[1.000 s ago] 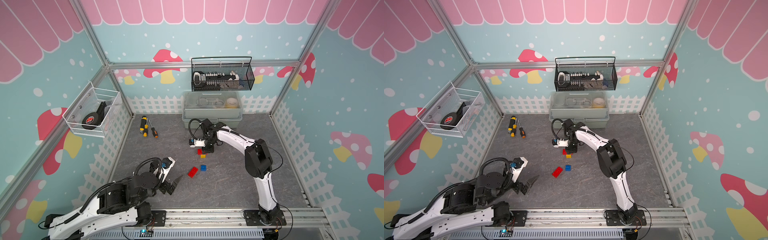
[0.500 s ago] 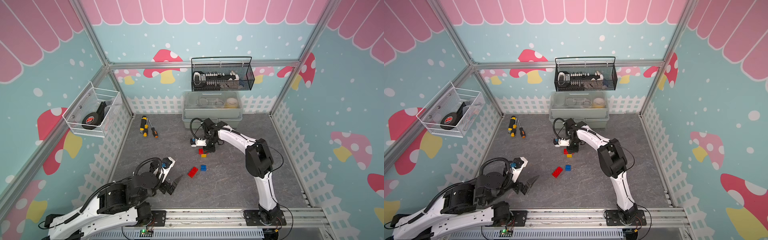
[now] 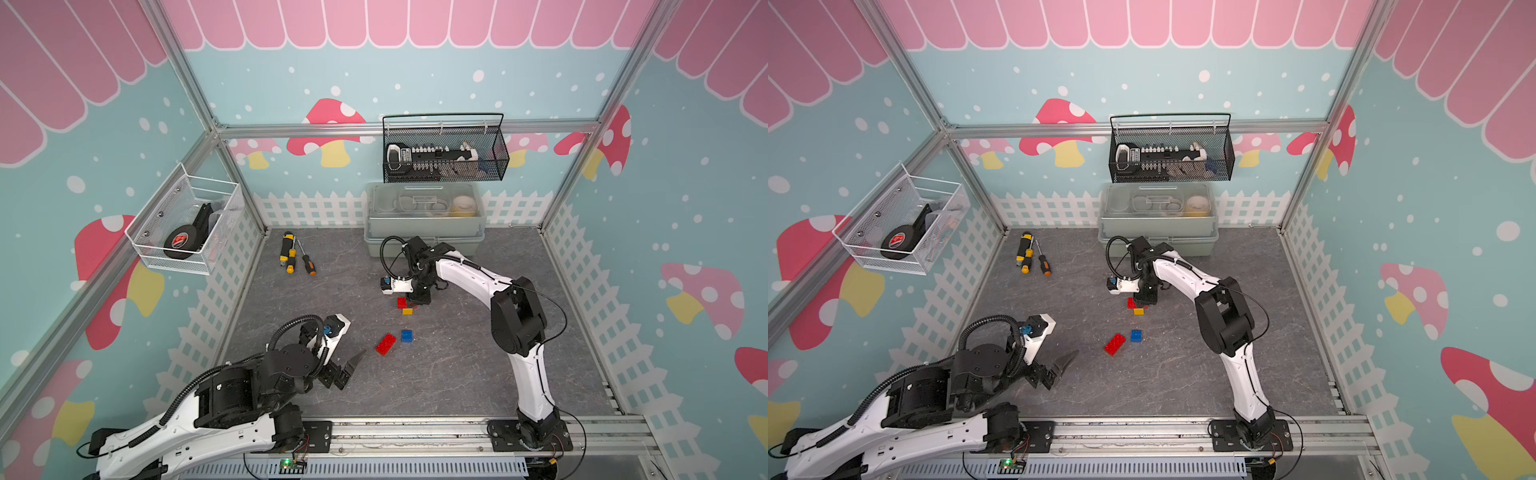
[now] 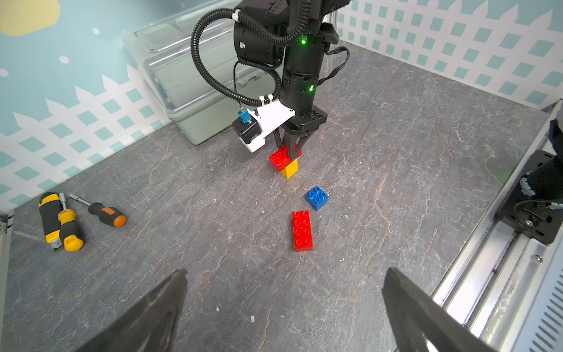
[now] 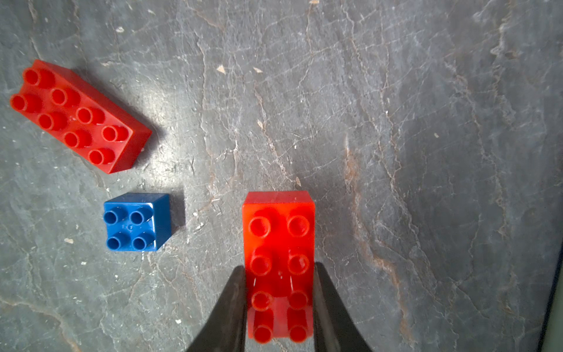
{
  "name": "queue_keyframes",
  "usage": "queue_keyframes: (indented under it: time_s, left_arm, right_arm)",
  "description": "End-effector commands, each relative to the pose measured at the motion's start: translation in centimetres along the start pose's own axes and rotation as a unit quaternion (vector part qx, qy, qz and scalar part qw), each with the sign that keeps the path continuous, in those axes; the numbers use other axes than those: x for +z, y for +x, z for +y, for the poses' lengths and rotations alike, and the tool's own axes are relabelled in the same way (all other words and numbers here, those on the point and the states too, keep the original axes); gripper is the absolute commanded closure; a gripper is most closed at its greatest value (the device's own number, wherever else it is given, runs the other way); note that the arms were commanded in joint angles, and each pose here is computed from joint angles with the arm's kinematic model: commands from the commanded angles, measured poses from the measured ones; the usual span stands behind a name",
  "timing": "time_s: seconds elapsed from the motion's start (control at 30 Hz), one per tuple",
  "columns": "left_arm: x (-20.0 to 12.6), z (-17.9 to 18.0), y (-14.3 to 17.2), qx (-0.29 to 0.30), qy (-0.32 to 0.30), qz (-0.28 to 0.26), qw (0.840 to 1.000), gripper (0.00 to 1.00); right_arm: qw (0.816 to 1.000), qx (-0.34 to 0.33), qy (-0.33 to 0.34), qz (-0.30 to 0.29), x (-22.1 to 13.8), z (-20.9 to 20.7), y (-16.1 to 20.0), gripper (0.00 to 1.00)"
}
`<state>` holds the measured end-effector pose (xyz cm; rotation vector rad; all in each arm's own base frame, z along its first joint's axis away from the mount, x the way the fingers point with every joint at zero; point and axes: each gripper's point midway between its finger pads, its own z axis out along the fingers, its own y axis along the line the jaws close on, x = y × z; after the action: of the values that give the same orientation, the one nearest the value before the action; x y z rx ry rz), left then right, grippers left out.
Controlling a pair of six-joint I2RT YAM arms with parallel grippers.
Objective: Assemble the letter f with lego
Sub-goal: Assemble the lego brick with the lego brick.
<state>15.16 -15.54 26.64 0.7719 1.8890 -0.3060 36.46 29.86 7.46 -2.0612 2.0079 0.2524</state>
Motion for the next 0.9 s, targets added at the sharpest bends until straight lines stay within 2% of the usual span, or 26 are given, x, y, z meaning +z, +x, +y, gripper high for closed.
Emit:
queue_keyframes:
  time_s: [0.0, 0.6, 0.87]
  left_arm:
    - [-0.5, 0.2, -0.3, 0.008, -0.002, -0.002, 1.0, 0.01]
    - [-0.4, 0.2, -0.2, 0.01, 0.0, 0.0, 1.0, 0.01]
    - [-0.4, 0.2, -0.2, 0.01, 0.0, -0.001, 1.0, 0.01]
  right_arm:
    - [0.999, -0.007, -0.025, 0.031, 1.2, 0.9, 2.1, 0.78]
    - [0.998, 0.009, -0.01, 0.067, 2.7, 0.6, 3.8, 0.79]
    - [0.999, 0.005, 0.004, 0.04, 1.2, -0.2, 2.3, 0.79]
